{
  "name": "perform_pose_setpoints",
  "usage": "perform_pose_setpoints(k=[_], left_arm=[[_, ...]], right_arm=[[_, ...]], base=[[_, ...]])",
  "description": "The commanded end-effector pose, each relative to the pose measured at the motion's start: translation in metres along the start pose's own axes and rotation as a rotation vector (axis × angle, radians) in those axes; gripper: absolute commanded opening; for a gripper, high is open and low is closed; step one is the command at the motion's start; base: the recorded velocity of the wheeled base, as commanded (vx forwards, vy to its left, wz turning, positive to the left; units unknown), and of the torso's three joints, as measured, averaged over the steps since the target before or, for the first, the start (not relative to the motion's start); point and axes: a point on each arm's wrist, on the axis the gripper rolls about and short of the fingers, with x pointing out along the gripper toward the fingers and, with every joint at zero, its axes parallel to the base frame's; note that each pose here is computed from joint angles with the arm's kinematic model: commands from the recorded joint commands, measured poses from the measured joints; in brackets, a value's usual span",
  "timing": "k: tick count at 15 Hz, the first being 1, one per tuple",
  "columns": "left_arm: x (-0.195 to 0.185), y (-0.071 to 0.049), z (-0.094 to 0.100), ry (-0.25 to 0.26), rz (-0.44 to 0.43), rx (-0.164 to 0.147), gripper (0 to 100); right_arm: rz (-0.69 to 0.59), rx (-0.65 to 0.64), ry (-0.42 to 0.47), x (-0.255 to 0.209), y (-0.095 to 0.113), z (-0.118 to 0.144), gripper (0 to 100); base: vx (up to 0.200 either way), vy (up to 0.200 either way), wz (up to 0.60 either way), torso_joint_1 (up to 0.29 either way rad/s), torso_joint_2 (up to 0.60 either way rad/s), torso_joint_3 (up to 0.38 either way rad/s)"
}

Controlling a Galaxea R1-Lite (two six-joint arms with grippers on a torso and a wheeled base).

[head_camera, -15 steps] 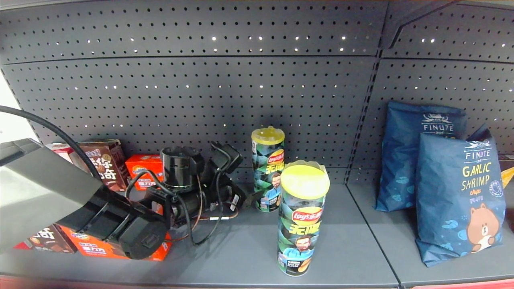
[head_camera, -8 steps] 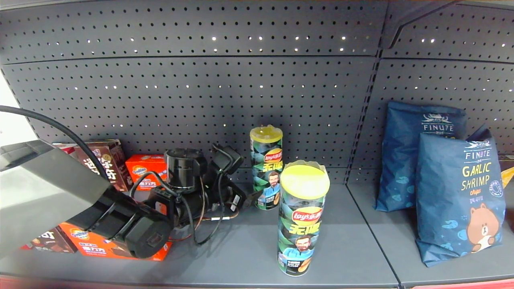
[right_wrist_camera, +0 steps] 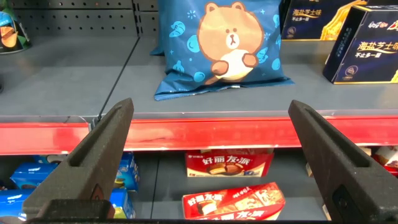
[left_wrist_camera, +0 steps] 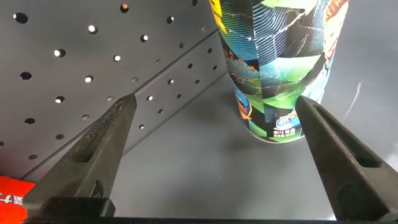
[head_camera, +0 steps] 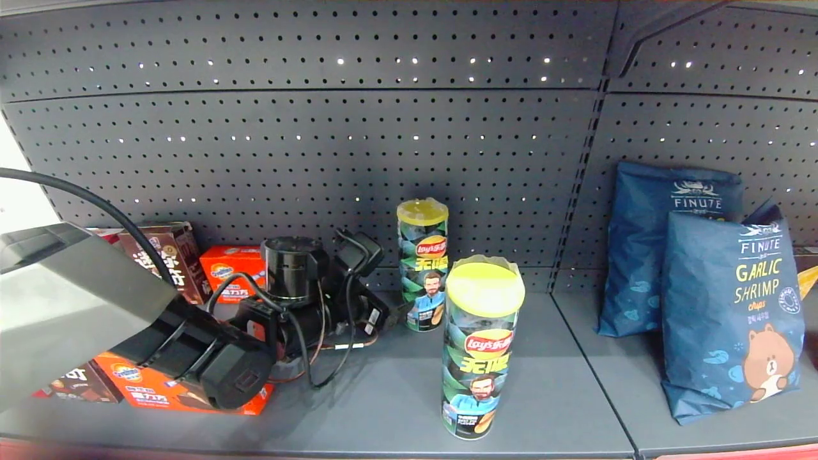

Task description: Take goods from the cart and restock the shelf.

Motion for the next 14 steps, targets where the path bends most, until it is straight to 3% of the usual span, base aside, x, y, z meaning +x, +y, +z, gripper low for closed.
perform_pose_setpoints(k=[1,8,10,14], left_arm=[[0.003,0.002,-0.002,0.005,0.01,-0.002,100],[0.005,0.006,-0.003,0.004,0.028,0.0,100],[0.0,0.009,0.006,-0.025,0.038,0.003,100],[-0.004,0.016,0.008,-0.032,0.06,0.001,100]], right_arm=[[0.0,-0.001,0.001,0.0,0.0,0.0,100],[0.0,-0.001,0.001,0.0,0.0,0.0,100],[0.0,-0.001,0.001,0.0,0.0,0.0,100],[0.0,-0.001,0.001,0.0,0.0,0.0,100]], base=[[0.0,0.0,0.0,0.0,0.0,0.0],[0.0,0.0,0.0,0.0,0.0,0.0],[0.0,0.0,0.0,0.0,0.0,0.0],[0.0,0.0,0.0,0.0,0.0,0.0]])
